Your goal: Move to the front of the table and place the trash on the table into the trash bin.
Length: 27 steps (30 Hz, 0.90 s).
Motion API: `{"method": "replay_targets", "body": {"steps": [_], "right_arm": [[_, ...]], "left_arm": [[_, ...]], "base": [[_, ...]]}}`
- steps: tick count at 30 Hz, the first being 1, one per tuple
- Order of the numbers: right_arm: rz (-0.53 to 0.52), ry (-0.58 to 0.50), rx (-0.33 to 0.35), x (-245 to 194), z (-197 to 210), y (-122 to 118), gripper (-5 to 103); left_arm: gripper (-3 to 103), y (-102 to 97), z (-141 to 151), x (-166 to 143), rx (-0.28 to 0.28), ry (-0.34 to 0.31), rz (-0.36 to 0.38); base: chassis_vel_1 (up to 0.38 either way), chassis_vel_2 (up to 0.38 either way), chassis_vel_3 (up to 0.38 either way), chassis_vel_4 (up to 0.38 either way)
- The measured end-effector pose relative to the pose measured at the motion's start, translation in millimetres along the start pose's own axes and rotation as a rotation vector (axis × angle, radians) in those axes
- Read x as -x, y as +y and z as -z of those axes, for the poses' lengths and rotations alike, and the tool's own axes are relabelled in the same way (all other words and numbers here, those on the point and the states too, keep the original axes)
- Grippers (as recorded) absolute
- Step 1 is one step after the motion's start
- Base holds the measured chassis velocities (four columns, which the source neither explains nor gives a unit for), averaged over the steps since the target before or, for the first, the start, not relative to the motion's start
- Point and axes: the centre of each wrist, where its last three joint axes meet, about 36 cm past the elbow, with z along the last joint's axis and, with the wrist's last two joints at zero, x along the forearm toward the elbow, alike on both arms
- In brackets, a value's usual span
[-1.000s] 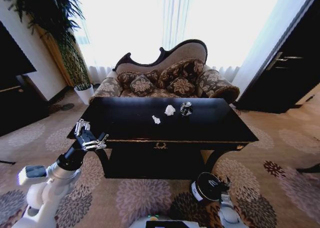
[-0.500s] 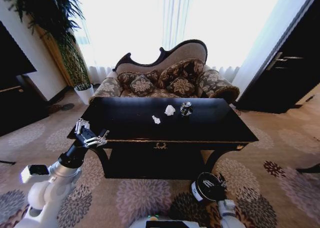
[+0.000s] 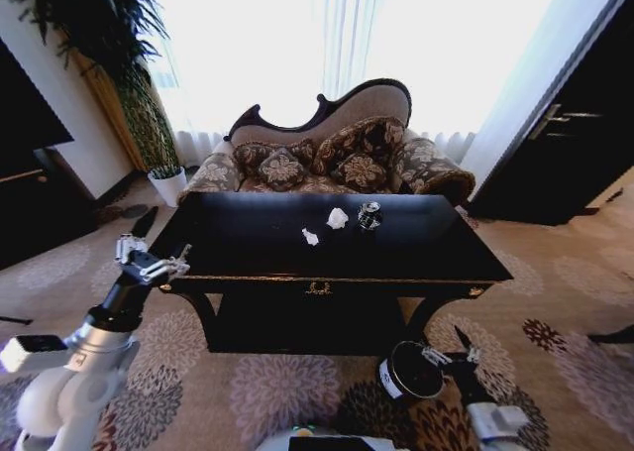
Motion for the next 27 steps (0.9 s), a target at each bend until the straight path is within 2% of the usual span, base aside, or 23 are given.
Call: {"method": "replay_targets", "body": {"steps": [6,10,14,18,24,27], "right_arm": [[0.046,-0.054,-0.003,-4.0,24.6,-10.9,100],[0.038,-0.116,0.026,2.7,45.6,-7.9,100],[0.011,-0.162,0.077,19.9,77.2,4.8,100],[0.004,-0.2,0.141,42.9,122.2,27.4,100],[-0.006,-0.198,0.167,58.8,146.6,39.5,100],[-0.041,-0.185,0.22,63.3,159.1,44.7,100]], "left_arm": [[100,-2.0,7.0,-2.8,0.018,0.008,0.023],[100,0.8,11.7,-4.6,0.039,0.01,0.035],[100,2.6,15.9,-7.5,0.056,0.016,0.045],[100,5.9,22.5,-11.1,0.085,0.019,0.057],[100,17.9,25.8,-10.0,0.106,0.019,0.057],[100,29.3,19.5,-2.6,0.097,0.023,0.046]], "base": [[0.0,0.0,0.0,0.0],[0.0,0.0,0.0,0.0],[0.0,0.0,0.0,0.0],[0.0,0.0,0.0,0.0],[0.0,0.0,0.0,0.0],[0.0,0.0,0.0,0.0]]}}
